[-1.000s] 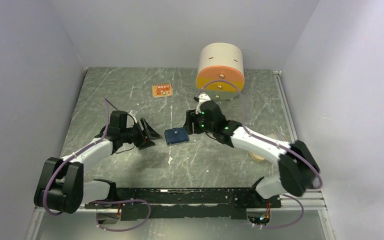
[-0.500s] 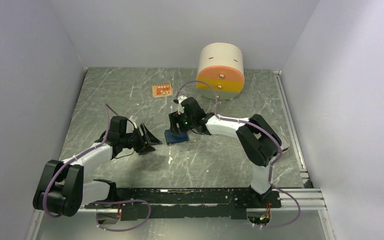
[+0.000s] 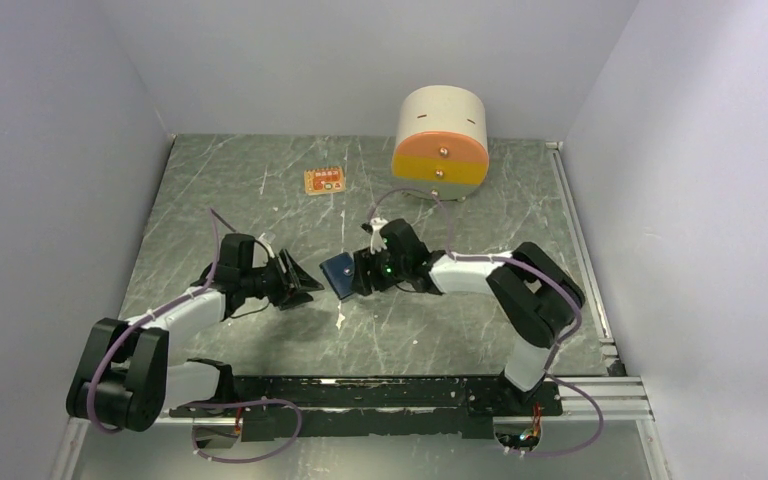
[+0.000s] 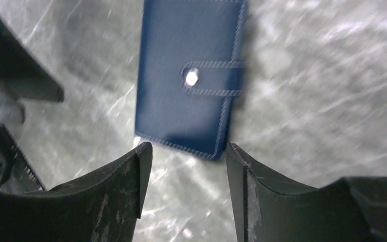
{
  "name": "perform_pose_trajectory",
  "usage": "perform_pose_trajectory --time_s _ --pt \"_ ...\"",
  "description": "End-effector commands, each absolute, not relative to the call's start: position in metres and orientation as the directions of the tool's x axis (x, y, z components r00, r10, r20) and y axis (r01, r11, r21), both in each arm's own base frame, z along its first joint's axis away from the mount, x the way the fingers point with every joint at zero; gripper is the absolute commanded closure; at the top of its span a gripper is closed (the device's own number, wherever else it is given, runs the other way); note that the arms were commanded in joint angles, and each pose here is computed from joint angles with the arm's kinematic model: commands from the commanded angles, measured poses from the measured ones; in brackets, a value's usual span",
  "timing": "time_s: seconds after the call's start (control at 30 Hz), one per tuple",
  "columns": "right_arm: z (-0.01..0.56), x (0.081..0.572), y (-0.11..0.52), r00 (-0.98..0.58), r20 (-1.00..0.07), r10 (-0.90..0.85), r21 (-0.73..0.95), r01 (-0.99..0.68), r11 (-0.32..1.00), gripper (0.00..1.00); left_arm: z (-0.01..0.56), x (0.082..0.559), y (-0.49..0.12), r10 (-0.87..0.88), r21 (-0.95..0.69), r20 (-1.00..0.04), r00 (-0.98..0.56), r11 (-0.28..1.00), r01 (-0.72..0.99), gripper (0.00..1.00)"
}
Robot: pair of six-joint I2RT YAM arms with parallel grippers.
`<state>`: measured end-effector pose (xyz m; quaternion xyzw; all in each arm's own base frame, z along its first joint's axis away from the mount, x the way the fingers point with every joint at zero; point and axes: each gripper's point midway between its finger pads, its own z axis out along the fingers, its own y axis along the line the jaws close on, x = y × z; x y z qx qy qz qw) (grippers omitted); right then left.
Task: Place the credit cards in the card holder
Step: Adjust the card holder at the center of the board, then open the card holder at the center of the board.
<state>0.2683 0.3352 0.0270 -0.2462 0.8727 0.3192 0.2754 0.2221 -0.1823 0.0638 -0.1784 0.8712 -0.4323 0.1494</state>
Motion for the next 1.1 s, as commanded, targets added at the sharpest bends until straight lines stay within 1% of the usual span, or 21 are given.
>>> perform_pose_trajectory --time_s 0.0,0.07,0.13,0.27,0.37,0.47,0.53,0.6,0.7,0.77,0.83,0.87,0.97,1.07 --pt "0.029 0.223 0.34 -0.772 -0.588 -0.243 0.493 -0.58 0.649 0.41 0.072 0.229 -0.192 -0.432 -0.85 -0.067 -0.899 0.497 -0.175 0.46" --pt "0.031 0.22 0.336 -0.762 -0.59 -0.266 0.437 -0.578 0.689 0.42 0.068 0.235 -0.189 -0.436 -0.827 -0.073 -0.897 0.53 -0.19 0.45" --pt "0.038 0.227 0.327 -0.755 -0.599 -0.266 0.375 -0.558 0.741 0.43 0.068 0.237 -0.188 -0.432 -0.817 -0.085 -0.898 0.546 -0.186 0.45" --pt "0.069 0.253 0.313 -0.723 -0.657 -0.213 0.274 -0.492 0.826 0.48 0.07 0.242 -0.177 -0.463 -0.784 -0.105 -0.88 0.583 -0.213 0.47" --pt "0.084 0.268 0.314 -0.699 -0.689 -0.194 0.233 -0.467 0.853 0.48 0.086 0.249 -0.16 -0.537 -0.808 -0.14 -0.832 0.547 -0.217 0.44" --pt "0.086 0.281 0.32 -0.693 -0.693 -0.198 0.198 -0.447 0.872 0.51 0.101 0.255 -0.142 -0.581 -0.79 -0.218 -0.784 0.577 -0.208 0.4" --pt "0.086 0.287 0.324 -0.687 -0.7 -0.195 0.178 -0.432 0.884 0.54 0.115 0.26 -0.131 -0.59 -0.757 -0.296 -0.751 0.625 -0.192 0.36" --pt "0.089 0.293 0.331 -0.673 -0.716 -0.184 0.176 -0.43 0.885 0.59 0.124 0.261 -0.119 -0.596 -0.719 -0.359 -0.718 0.668 -0.194 0.33" --pt "0.089 0.297 0.342 -0.67 -0.717 -0.19 0.177 -0.439 0.881 0.62 0.141 0.26 -0.107 -0.61 -0.692 -0.425 -0.669 0.695 -0.195 0.26" --pt "0.084 0.298 0.349 -0.675 -0.709 -0.205 0.169 -0.444 0.88 0.63 0.152 0.259 -0.1 -0.617 -0.681 -0.466 -0.634 0.708 -0.189 0.23" --pt "0.079 0.297 0.356 -0.68 -0.699 -0.22 0.156 -0.446 0.881 0.64 0.16 0.256 -0.094 -0.616 -0.667 -0.503 -0.606 0.723 -0.181 0.15" --pt "0.076 0.296 0.358 -0.685 -0.693 -0.227 0.15 -0.444 0.884 0.64 0.164 0.255 -0.09 -0.615 -0.657 -0.522 -0.591 0.732 -0.181 0.13" --pt "0.069 0.294 0.364 -0.693 -0.679 -0.241 0.136 -0.441 0.887 0.65 0.174 0.25 -0.079 -0.6 -0.618 -0.572 -0.56 0.764 -0.187 0.11" --pt "0.061 0.294 0.367 -0.697 -0.669 -0.258 0.112 -0.438 0.892 0.65 0.184 0.247 -0.069 -0.583 -0.584 -0.621 -0.524 0.79 -0.186 0.11"
